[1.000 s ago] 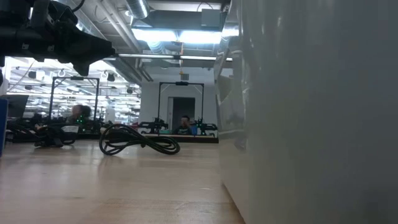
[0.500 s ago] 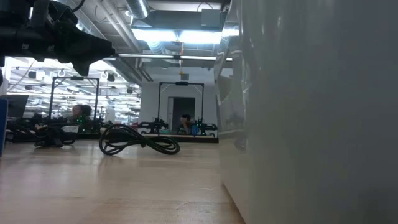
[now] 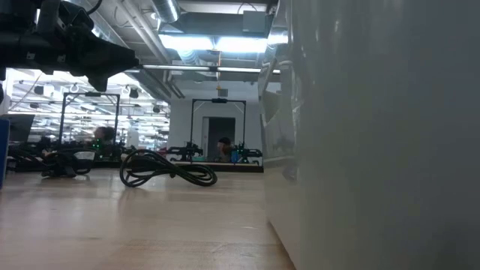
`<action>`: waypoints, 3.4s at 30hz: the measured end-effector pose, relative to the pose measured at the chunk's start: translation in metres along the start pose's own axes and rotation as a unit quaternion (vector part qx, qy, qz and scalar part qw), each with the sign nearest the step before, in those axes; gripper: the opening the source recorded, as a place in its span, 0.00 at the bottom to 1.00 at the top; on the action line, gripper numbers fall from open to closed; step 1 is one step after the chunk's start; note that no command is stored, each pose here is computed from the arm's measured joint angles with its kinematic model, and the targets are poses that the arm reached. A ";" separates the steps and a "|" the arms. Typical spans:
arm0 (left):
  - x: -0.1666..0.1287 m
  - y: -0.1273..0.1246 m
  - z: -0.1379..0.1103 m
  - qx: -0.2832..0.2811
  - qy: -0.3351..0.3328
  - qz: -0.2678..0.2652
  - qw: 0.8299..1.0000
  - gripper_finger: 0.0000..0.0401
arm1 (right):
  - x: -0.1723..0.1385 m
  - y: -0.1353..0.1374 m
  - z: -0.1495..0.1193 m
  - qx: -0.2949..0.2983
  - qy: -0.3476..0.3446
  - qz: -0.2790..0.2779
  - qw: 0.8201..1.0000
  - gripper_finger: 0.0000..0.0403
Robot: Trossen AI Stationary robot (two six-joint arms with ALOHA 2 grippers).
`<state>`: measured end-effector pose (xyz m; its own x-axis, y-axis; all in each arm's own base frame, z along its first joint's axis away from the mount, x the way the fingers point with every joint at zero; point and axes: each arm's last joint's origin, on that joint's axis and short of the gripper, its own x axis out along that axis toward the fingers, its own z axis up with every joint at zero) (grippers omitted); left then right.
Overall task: Pick and place USB-C Cables
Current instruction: Put the white USB cable into the white bin, then put the purple USB cable into the white bin
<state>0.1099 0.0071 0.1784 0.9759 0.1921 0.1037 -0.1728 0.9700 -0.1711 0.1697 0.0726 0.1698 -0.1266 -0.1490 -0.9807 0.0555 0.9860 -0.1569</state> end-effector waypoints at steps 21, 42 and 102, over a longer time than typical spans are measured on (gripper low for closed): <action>0.000 0.000 0.000 0.000 0.000 0.000 1.000 0.25 | 0.019 -0.003 0.008 0.113 -0.041 0.046 0.992 0.09; 0.000 0.001 0.000 -0.038 -0.003 0.013 0.999 0.25 | -0.121 0.079 0.059 -0.107 -0.399 0.274 0.868 0.09; 0.000 0.002 -0.004 -0.031 0.017 0.030 0.999 0.25 | -0.119 -0.306 0.049 0.317 -0.281 -0.301 0.854 0.53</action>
<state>0.1099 0.0086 0.1740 0.9680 0.2439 0.0588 -0.2238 0.9454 -0.2369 0.2166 -0.2154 0.3288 0.1637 -0.8030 -0.5731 0.6958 0.5058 -0.5100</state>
